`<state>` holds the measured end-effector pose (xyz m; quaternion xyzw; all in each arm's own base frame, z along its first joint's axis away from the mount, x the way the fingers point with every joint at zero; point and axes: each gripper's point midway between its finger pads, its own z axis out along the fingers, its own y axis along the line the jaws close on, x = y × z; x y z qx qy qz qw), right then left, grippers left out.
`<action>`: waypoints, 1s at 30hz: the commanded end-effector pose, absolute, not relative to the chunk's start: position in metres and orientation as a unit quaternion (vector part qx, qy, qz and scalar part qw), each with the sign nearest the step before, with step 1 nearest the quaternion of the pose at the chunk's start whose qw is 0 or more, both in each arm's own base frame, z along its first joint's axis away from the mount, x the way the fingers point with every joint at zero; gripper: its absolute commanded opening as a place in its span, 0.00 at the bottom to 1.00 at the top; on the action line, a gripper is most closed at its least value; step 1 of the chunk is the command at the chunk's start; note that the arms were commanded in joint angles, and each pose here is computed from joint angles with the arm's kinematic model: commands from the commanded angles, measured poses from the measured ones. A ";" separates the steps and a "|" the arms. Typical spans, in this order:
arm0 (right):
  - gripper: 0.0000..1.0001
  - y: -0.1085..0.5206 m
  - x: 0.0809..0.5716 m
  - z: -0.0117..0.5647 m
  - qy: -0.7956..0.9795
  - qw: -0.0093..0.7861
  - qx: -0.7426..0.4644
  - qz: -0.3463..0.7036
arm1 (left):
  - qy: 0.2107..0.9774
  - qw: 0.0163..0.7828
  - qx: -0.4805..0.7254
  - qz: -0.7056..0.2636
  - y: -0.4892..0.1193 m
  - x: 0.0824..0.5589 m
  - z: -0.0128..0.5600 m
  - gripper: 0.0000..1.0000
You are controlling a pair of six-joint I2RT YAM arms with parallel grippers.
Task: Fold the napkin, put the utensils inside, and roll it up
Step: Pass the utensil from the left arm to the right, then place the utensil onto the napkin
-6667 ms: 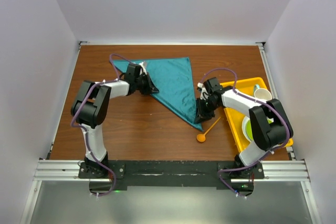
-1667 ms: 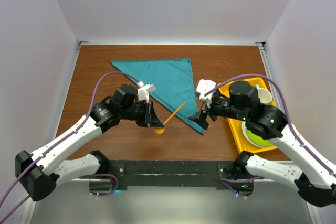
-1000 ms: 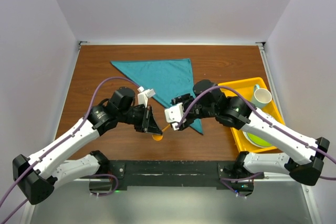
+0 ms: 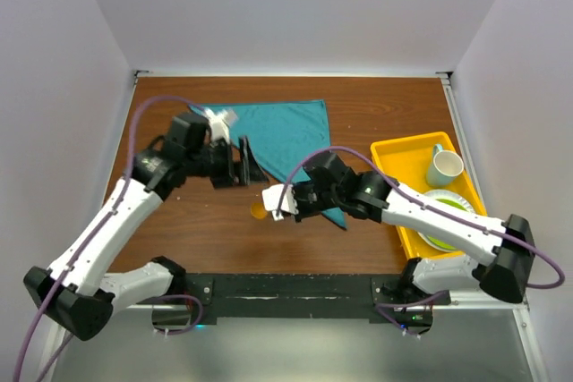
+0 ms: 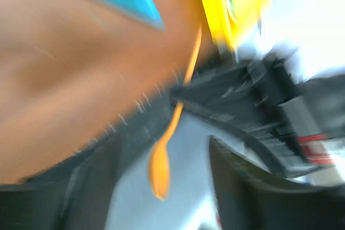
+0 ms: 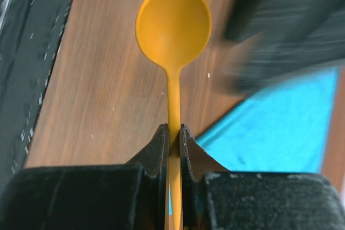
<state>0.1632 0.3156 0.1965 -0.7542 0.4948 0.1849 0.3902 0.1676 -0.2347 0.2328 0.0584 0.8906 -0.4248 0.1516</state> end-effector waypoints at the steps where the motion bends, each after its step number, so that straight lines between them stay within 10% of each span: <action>1: 0.00 0.342 0.214 0.190 0.632 0.408 -0.624 0.213 | 0.868 0.421 -0.052 -0.259 -0.150 0.238 0.327 0.85; 10: 0.00 0.384 0.340 0.144 0.811 0.336 -0.451 0.163 | 0.750 0.600 -0.170 -0.220 -0.073 0.220 0.409 0.88; 30: 0.00 0.390 0.410 0.073 0.859 0.307 -0.395 0.102 | 0.773 0.557 -0.171 -0.251 -0.085 0.209 0.386 0.82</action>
